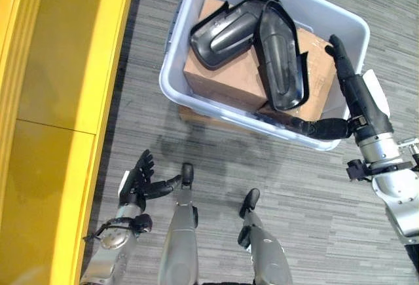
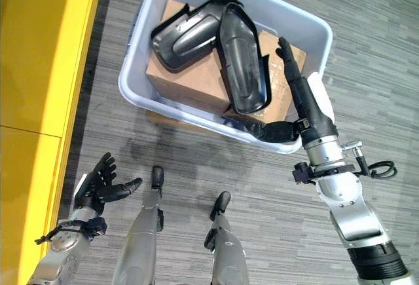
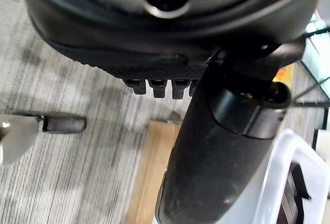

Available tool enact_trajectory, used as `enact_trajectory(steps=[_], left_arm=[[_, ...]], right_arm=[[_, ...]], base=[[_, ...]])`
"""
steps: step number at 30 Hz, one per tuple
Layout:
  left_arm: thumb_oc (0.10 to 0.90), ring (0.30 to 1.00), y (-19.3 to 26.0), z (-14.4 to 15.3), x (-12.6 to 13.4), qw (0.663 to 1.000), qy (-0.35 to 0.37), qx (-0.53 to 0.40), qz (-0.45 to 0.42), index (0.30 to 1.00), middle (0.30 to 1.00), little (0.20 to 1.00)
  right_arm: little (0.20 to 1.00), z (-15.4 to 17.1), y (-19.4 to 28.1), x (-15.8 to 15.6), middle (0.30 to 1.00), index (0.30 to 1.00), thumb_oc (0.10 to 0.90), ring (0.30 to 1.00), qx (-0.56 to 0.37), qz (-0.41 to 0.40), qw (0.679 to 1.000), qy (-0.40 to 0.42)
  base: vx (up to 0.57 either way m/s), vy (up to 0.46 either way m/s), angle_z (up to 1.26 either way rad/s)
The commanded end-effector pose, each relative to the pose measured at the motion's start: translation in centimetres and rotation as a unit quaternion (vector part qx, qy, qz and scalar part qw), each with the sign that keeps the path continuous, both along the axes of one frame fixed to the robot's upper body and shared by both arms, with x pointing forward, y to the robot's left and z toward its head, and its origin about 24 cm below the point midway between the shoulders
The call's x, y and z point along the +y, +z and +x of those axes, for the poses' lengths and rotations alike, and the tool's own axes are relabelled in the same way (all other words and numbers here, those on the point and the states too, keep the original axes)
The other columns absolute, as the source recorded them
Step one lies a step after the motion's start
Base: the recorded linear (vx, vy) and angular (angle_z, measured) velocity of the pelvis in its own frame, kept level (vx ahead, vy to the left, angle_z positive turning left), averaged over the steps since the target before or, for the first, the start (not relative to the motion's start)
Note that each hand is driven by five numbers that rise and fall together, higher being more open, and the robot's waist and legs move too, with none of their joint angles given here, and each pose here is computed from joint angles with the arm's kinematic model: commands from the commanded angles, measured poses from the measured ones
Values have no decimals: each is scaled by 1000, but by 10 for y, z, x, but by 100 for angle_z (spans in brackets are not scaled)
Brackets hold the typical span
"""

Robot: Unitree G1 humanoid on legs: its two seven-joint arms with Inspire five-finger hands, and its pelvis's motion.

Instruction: Move parts from the plastic box to the shelf.

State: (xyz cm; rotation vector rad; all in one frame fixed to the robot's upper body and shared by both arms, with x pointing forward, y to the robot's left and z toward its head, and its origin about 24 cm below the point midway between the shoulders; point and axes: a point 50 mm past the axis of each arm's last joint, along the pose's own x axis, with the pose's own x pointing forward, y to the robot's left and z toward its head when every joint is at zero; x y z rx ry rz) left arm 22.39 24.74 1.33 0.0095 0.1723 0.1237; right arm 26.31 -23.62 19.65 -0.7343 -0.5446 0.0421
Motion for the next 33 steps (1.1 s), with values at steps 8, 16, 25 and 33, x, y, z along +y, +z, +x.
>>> enact_trajectory(steps=[8, 16, 25, 33], left_arm=[[900, 1000, 12, -7, 4, 998, -30, -35, 44, 1000, 1000, 1000], [900, 1000, 11, -3, -1, 998, -28, -40, 38, 1000, 1000, 1000], [900, 1000, 10, -1, -5, 998, -21, -44, 27, 1000, 1000, 1000], [900, 1000, 9, 1, -10, 999, -16, -48, 19, 1000, 1000, 1000]], right_arm=[[1000, 15, 50, 6, 1000, 1000, 900, 1000, -89, -343, 934, -41], [1000, 25, 58, 0, 1000, 1000, 900, 1000, -113, -374, 916, -86], [1000, 28, 54, -9, 1000, 1000, 900, 1000, -119, -351, 921, -118], [1000, 33, 62, -7, 1000, 1000, 900, 1000, -170, -318, 919, -156]], base=[[-36, -51, -7], [-46, -44, -10], [-12, -18, -1], [-13, 0, -11]])
